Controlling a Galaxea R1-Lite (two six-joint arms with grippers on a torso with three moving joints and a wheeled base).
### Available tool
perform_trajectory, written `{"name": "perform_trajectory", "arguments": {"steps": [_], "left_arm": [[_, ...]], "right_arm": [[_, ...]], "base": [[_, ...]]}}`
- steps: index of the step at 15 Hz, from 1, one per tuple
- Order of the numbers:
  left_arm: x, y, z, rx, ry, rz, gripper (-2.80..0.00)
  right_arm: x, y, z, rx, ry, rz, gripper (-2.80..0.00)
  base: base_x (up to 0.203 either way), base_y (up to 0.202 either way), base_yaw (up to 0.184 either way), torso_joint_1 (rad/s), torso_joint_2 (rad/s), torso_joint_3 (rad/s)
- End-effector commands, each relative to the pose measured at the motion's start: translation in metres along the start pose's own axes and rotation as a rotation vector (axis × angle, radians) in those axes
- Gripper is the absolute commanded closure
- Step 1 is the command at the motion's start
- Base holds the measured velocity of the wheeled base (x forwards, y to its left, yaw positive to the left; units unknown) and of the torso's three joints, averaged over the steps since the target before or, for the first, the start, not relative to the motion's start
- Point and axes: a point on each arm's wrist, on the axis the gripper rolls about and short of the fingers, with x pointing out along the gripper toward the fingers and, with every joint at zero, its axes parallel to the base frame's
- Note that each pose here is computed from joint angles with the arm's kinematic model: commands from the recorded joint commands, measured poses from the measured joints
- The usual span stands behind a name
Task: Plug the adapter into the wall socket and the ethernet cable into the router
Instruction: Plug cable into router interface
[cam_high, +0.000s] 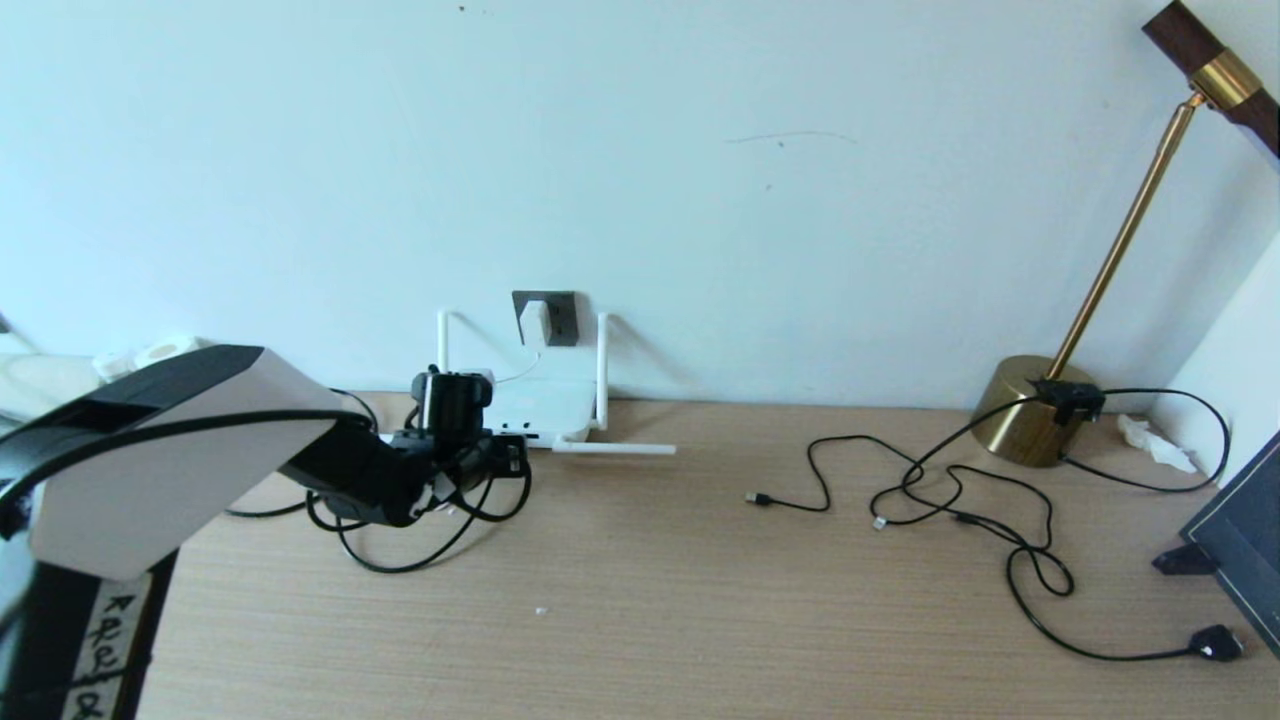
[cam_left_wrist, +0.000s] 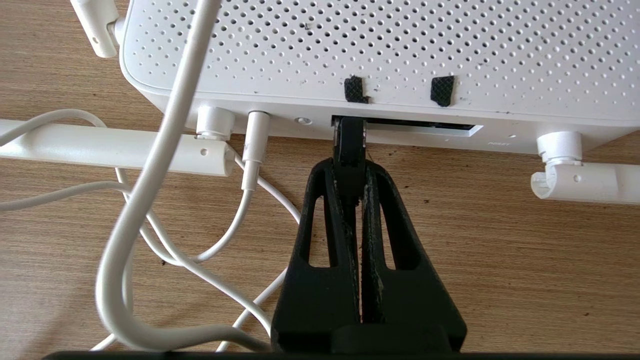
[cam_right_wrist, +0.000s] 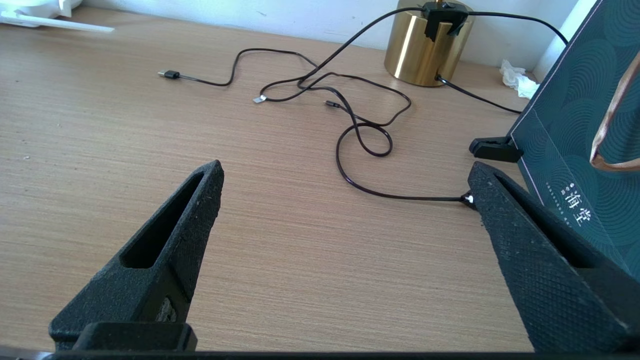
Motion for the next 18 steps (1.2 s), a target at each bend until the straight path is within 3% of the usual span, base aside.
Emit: {"name": "perform_trajectory", "arguments": {"steps": [1,16,17,18], "left_arm": [[-0.001,0.0,0.001,-0.001,-0.002,0.001,0.0],[0.007,-0.001,-0.008,0.011,0.022,0.0,0.0],[0.008,-0.001,-0.007,0.009,0.019,0.0,-2.8],[0.009,-0.001,-0.006,0.008,0.013,0.0,-2.8]], "right_arm": [[0.0,0.0,0.0,-0.001,0.001,0.001,-2.8],[0.0,0.0,0.0,-0.001,0.001,0.001,-2.8],[0.0,0.0,0.0,-0.001,0.001,0.001,-2.8],[0.0,0.0,0.0,-0.001,0.001,0.001,-2.8]], "base": [[0.0,0.0,0.0,0.0,0.0,0.0],[0.0,0.0,0.0,0.0,0.0,0.0],[0.0,0.0,0.0,0.0,0.0,0.0],[0.0,0.0,0.0,0.0,0.0,0.0]]}}
